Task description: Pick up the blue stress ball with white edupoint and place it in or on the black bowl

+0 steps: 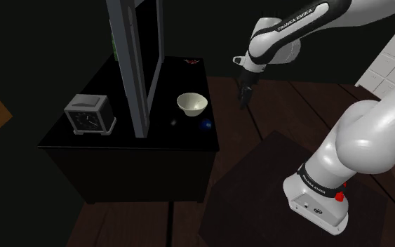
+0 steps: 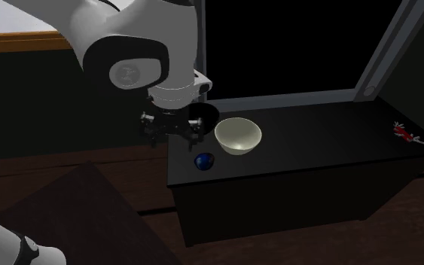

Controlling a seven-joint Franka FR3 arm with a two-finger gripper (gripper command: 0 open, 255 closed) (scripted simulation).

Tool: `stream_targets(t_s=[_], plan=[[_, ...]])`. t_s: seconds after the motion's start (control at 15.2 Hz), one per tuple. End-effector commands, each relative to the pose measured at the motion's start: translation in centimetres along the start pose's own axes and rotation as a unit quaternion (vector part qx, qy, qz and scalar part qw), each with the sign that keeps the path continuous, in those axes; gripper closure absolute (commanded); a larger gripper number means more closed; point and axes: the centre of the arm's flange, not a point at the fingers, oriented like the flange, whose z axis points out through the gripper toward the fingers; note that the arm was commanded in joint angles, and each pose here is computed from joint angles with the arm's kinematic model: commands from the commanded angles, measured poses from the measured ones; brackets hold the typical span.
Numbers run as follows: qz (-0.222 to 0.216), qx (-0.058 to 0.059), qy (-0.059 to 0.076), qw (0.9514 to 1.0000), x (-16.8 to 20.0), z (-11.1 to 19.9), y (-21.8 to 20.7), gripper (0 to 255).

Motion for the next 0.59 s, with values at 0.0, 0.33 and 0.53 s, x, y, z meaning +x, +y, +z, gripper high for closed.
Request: stream_targets(t_s=[0.0, 0.33, 0.53], plan=[[-0.027, 0.001, 0.005, 0.9996, 0.7, 2.3, 1.5, 0], [-0.087, 0.007, 0.017, 0.9960, 2.6, 7.4, 5.3, 0], [-0.124, 0.010, 0.024, 0.9920, 4.1, 10.4, 7.3, 0]])
